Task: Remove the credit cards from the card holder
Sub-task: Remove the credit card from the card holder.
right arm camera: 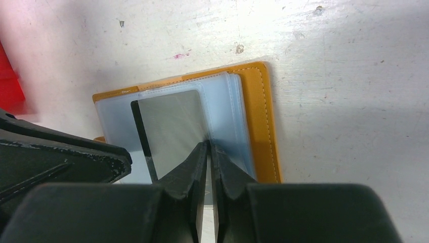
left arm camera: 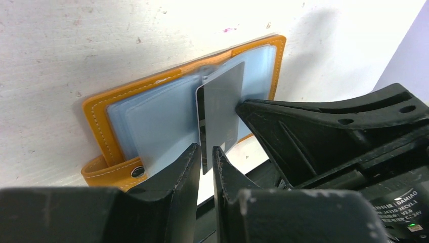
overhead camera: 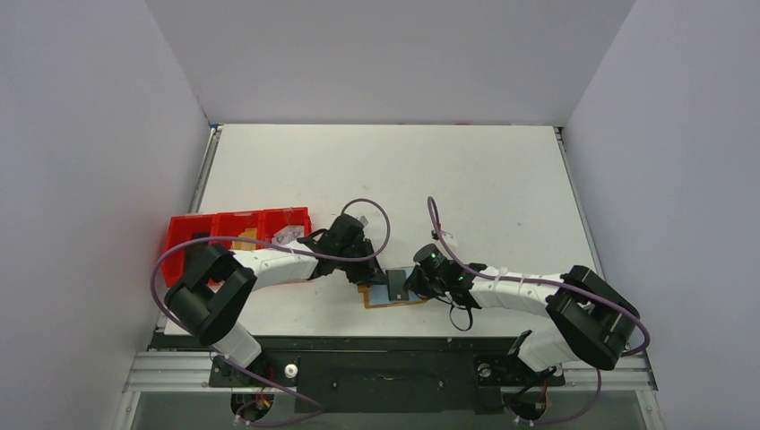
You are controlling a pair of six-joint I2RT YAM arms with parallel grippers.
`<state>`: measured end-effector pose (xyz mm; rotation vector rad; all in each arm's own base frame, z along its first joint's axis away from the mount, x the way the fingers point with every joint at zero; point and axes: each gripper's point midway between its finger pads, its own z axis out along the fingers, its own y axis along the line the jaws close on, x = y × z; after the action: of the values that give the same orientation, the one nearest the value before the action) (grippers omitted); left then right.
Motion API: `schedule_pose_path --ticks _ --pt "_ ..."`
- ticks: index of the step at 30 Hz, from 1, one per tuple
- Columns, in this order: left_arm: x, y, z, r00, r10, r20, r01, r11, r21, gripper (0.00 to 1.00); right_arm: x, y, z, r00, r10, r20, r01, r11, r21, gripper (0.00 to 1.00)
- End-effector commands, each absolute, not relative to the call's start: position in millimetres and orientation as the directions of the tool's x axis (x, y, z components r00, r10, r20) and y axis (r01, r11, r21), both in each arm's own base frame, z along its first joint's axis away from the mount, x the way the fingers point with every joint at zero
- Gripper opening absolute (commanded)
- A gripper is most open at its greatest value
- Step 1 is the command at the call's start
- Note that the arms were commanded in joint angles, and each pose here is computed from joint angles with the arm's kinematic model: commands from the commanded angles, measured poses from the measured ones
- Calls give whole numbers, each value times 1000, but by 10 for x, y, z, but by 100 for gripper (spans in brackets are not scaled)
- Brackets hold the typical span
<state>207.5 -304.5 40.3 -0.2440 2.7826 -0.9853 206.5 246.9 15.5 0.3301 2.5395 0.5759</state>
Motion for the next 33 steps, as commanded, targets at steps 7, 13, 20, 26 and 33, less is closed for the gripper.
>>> schedule_pose_path --ticks 7,13,20,26,33 --pt "2126 -3165 483 -972 -199 -126 -57 720 -692 13 1916 2320 -89 -870 287 -401 136 921 365 5" --pt "2136 -3132 403 -972 -196 -131 -60 741 -668 13 1913 2309 -93 -870 287 -402 137 922 361 5" --pt "2118 -3125 318 -975 -186 -123 -60 751 -657 13 1918 2322 -83 -870 287 -401 136 921 364 4" --pt "2124 -3226 347 -977 -180 -117 -49 718 -694 13 1909 2316 -97 -872 284 -400 136 923 359 4" --pt "2097 -3252 322 -979 -183 -90 -67 705 -706 8 1914 2311 -100 -870 284 -402 137 924 356 4"
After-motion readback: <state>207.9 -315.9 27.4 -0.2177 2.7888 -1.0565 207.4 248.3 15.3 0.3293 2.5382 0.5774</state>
